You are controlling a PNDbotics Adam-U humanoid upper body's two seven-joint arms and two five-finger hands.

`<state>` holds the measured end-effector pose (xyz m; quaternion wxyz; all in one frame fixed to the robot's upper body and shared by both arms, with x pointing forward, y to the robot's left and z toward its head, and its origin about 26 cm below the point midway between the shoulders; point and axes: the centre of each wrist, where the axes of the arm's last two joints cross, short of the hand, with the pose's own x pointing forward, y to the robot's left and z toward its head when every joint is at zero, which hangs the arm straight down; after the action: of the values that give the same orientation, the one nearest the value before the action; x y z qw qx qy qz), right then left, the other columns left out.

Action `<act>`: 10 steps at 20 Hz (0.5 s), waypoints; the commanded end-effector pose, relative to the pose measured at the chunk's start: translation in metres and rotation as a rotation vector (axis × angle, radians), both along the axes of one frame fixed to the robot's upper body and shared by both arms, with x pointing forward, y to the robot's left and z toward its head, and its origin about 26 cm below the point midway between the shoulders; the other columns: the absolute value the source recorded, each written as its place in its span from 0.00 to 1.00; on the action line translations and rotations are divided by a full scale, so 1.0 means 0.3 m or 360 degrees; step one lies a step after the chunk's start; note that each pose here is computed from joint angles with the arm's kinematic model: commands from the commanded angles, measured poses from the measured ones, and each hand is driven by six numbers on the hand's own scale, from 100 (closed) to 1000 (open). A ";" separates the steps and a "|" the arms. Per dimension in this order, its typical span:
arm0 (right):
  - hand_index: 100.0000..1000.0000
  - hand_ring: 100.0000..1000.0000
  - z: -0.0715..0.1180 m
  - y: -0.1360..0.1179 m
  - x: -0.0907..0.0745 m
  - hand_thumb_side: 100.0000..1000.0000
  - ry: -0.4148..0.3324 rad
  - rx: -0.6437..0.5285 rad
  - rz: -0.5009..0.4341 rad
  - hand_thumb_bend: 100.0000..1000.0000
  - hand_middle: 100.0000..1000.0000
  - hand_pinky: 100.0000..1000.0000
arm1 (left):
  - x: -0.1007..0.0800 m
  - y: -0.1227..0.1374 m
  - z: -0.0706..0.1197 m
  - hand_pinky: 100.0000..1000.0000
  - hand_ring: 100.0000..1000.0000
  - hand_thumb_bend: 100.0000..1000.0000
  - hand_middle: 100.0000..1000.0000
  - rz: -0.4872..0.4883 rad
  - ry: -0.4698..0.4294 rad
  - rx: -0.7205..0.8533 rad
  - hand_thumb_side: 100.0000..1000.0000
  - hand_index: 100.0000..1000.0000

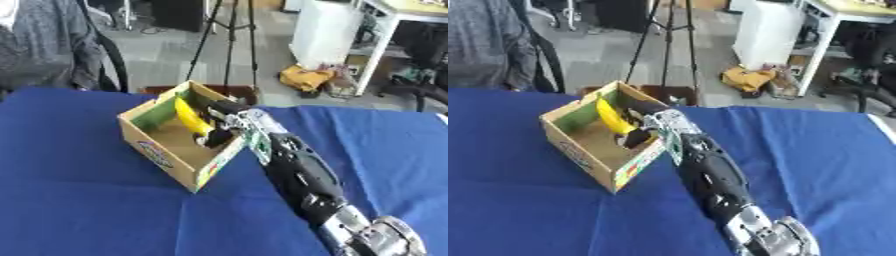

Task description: Pick up objects on the table and place them in the box.

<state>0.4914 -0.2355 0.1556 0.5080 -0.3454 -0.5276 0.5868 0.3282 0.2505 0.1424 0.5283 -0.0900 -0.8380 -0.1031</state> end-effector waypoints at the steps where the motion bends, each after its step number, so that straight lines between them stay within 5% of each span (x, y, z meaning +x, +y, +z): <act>1: 0.80 0.62 0.039 -0.017 0.006 0.54 -0.0042 -0.0006 -0.0021 0.23 0.67 0.58 | 0.001 -0.001 0.032 0.56 0.58 0.52 0.65 -0.0011 -0.0056 0.0005 1.00 0.67; 6: 0.86 0.72 0.064 -0.009 0.001 0.60 -0.0126 -0.0010 0.0030 0.46 0.78 0.63 | 0.001 0.001 0.032 0.56 0.58 0.52 0.65 -0.0006 -0.0057 0.0005 1.00 0.66; 10: 0.84 0.68 0.118 -0.012 -0.010 0.60 -0.0291 -0.0008 0.0087 0.32 0.72 0.60 | 0.000 0.006 0.028 0.56 0.58 0.52 0.65 0.0007 -0.0053 0.0001 1.00 0.66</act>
<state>0.4885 -0.2313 0.1671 0.4650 -0.3595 -0.5643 0.5798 0.3283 0.2507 0.1425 0.5271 -0.0891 -0.8390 -0.1015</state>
